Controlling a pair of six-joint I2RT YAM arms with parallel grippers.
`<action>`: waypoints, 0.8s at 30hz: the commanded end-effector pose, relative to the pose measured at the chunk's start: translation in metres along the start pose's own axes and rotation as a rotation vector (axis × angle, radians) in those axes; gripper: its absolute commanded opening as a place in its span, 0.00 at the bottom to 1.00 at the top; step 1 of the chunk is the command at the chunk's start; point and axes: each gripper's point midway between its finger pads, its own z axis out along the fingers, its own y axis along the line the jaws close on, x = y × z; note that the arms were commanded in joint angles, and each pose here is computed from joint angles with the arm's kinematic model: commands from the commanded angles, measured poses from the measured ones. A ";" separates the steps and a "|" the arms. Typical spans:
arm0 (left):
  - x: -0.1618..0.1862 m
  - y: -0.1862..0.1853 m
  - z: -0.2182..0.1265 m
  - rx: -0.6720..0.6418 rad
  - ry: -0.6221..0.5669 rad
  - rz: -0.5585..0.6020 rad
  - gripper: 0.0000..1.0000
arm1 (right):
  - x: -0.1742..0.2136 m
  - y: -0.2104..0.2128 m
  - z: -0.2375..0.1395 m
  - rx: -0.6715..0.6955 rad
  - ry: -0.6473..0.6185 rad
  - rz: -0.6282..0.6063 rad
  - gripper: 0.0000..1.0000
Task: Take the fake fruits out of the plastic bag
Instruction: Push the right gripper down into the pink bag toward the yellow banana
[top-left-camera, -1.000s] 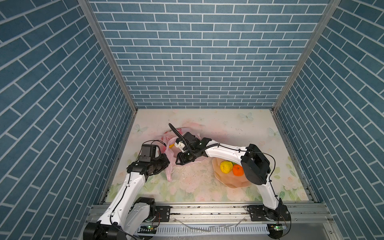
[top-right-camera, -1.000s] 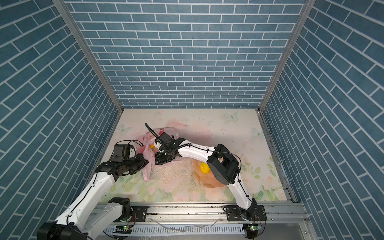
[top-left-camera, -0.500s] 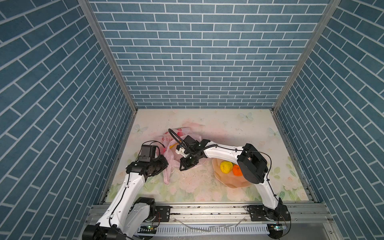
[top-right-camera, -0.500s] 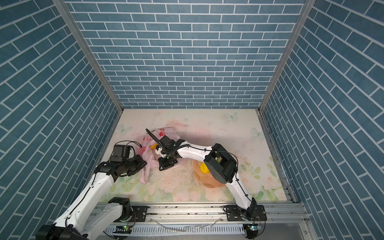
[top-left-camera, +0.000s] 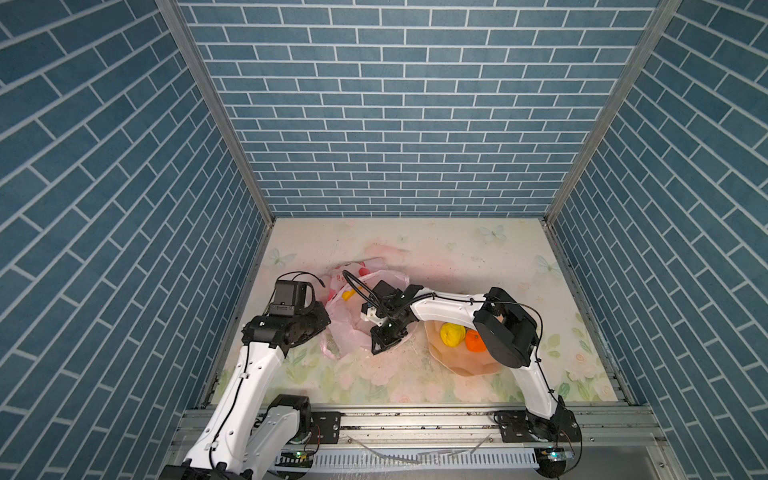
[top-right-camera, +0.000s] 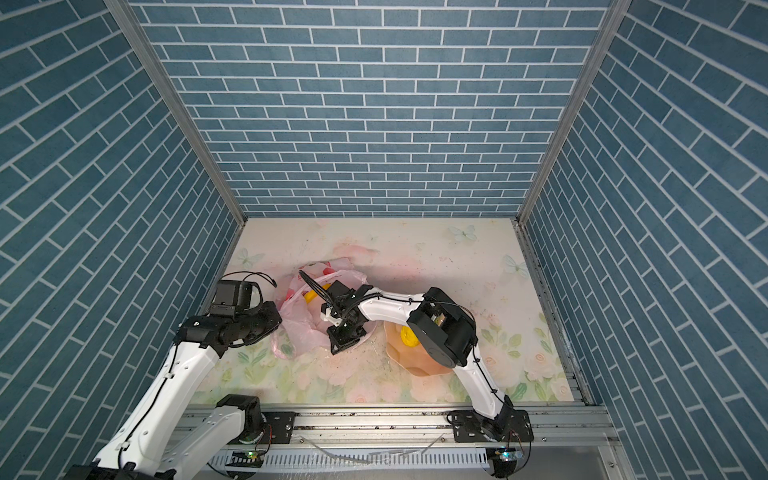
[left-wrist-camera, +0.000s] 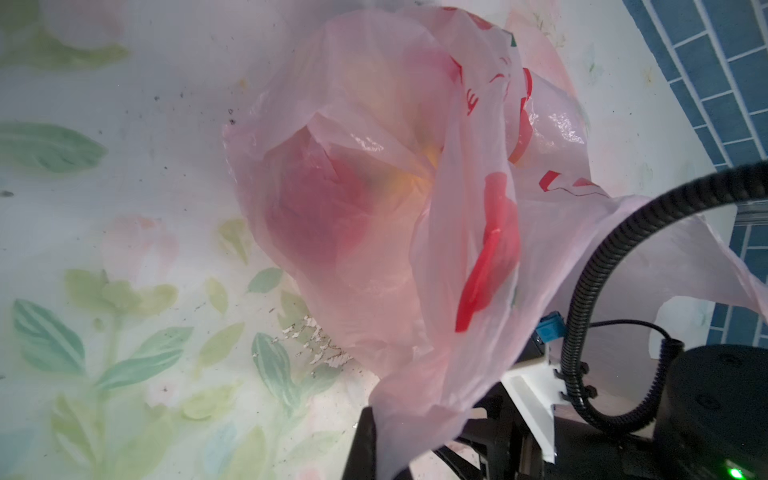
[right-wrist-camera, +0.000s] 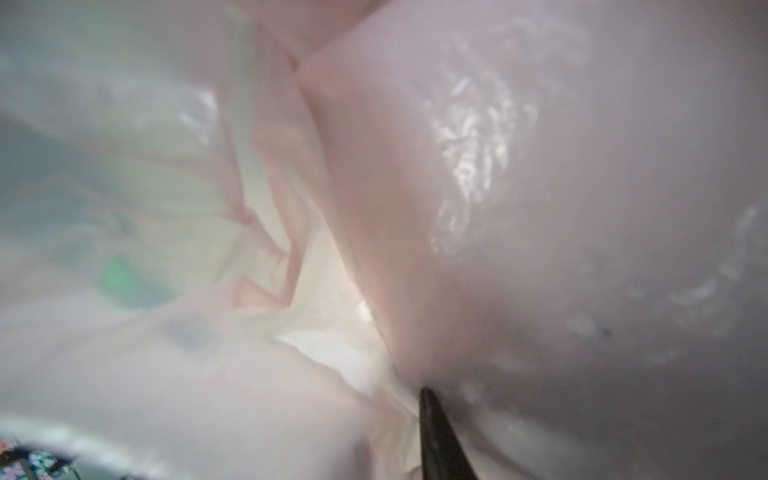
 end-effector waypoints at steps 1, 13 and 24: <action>0.005 0.011 -0.010 -0.056 0.018 0.033 0.00 | 0.000 0.008 -0.029 0.009 -0.032 -0.039 0.40; 0.006 0.000 -0.019 0.019 -0.006 0.027 0.00 | -0.051 0.027 -0.111 0.129 -0.319 -0.027 0.50; 0.015 -0.010 -0.024 0.111 0.000 0.016 0.00 | -0.135 0.008 -0.077 0.158 -0.502 0.231 0.44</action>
